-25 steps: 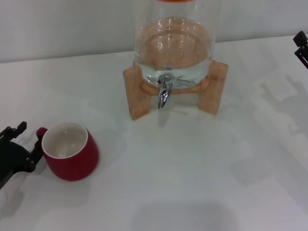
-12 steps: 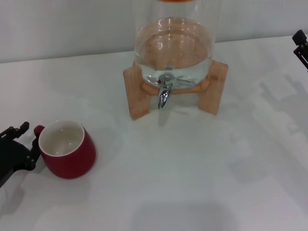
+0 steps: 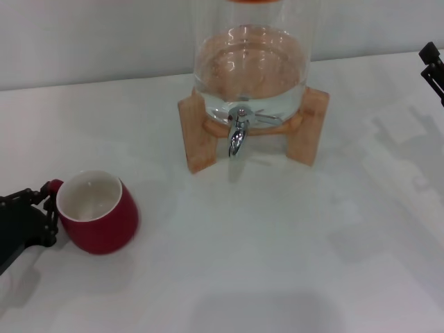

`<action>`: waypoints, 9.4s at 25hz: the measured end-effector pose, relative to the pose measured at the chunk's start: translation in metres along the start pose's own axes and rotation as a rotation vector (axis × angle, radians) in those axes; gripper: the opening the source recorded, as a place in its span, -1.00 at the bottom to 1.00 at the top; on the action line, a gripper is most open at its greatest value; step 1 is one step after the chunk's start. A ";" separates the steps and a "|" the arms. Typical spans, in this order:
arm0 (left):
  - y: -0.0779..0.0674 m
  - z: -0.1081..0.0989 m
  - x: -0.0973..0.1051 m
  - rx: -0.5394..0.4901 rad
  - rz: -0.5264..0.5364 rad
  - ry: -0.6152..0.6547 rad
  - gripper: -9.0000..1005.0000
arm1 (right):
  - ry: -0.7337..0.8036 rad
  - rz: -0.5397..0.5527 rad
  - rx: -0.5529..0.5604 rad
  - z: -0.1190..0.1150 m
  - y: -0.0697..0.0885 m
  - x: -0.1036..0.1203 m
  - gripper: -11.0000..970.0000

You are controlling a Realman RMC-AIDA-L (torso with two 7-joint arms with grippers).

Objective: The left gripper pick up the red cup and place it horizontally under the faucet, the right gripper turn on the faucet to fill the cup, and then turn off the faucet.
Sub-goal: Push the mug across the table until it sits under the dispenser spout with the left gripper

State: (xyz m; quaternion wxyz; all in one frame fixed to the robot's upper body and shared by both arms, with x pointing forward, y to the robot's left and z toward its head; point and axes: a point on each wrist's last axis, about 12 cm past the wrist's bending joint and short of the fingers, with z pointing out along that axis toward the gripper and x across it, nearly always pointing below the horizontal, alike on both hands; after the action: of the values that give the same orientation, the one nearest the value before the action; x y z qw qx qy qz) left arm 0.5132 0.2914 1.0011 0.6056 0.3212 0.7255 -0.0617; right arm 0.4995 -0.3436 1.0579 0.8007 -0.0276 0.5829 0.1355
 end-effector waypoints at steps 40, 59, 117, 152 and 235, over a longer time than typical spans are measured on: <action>-0.009 0.021 -0.022 0.086 0.056 -0.072 -0.78 | 0.000 0.000 -0.005 0.001 0.000 0.000 0.74; -0.012 0.028 -0.029 0.118 0.058 -0.088 -0.79 | 0.001 0.001 -0.008 0.001 0.001 0.000 0.74; -0.030 0.068 -0.067 0.292 0.002 -0.142 -0.79 | 0.028 0.002 -0.064 0.002 0.008 0.003 0.74; -0.042 0.077 -0.073 0.353 0.015 -0.131 -0.79 | 0.019 0.010 -0.087 0.004 0.011 0.003 0.74; -0.044 0.084 -0.070 0.368 -0.110 -0.030 -0.79 | -0.010 0.019 -0.125 0.013 0.016 -0.001 0.74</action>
State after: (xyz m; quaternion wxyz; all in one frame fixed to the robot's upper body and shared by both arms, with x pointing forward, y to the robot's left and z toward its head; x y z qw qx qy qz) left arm 0.5638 0.1896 1.0306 0.5432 0.3854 0.7092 -0.2310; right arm 0.5070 -0.3254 1.0649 0.7990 -0.0713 0.5695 0.1795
